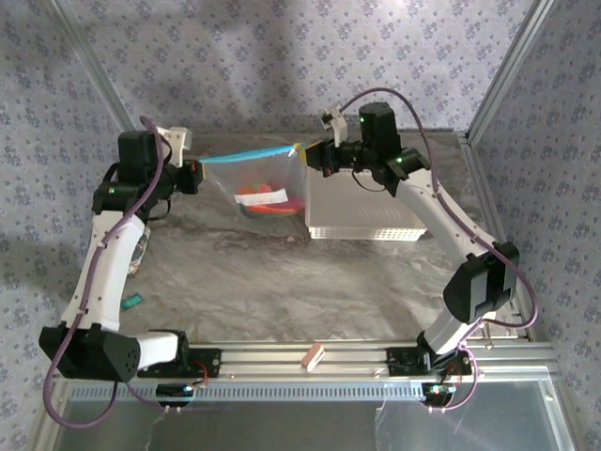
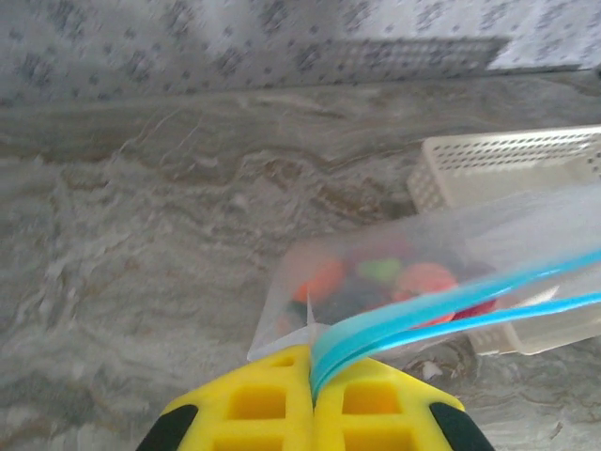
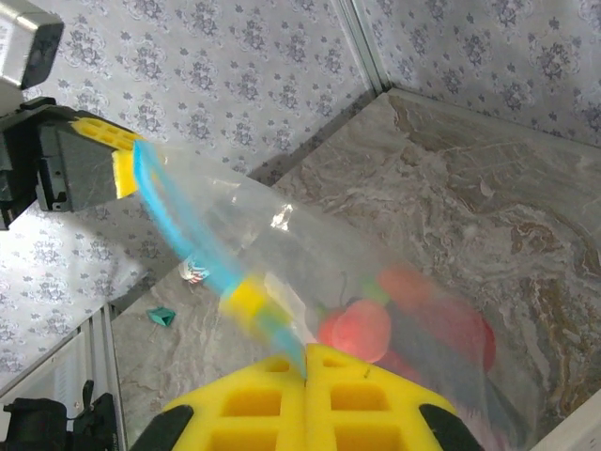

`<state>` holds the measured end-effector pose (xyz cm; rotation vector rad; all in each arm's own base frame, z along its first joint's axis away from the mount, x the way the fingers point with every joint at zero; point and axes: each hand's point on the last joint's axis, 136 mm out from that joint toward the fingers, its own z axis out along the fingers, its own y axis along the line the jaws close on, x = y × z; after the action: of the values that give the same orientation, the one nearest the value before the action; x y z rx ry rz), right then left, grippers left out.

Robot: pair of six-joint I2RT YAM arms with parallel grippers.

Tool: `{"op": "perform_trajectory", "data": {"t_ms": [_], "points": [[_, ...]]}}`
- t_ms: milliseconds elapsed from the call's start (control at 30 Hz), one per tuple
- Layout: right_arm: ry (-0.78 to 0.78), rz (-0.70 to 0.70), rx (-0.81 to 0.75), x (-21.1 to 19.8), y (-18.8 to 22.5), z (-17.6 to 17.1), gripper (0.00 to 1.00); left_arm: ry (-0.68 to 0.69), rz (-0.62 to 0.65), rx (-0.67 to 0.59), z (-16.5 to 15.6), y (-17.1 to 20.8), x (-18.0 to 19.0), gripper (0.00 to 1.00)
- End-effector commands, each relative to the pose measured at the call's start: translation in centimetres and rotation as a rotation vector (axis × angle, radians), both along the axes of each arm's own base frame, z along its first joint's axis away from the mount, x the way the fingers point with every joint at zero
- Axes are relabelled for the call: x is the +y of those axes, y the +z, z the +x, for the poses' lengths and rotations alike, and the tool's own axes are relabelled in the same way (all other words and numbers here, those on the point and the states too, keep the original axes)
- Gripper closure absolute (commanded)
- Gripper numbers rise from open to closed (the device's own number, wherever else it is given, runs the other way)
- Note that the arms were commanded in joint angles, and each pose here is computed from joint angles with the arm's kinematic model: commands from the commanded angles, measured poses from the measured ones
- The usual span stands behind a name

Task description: Place the food in the zip-top bag and seal the zipper

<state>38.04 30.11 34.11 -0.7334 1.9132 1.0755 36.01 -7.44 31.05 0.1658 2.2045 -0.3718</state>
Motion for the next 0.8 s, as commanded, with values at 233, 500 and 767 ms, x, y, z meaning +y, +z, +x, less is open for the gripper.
{"op": "perform_trajectory", "data": {"t_ms": [233,500,767], "points": [[-0.038,0.003,0.093,-0.3,-4.6,1.8,1.00,0.091,0.016,0.141,1.9,-4.6,2.5,1.00],[0.076,0.073,-0.051,0.4,-3.3,-0.1,0.64,0.025,-0.016,0.107,2.4,-3.2,1.3,1.00],[0.187,0.132,-0.241,0.6,-0.8,-4.0,0.58,0.014,-0.021,0.101,2.8,-2.2,1.1,1.00]]}}
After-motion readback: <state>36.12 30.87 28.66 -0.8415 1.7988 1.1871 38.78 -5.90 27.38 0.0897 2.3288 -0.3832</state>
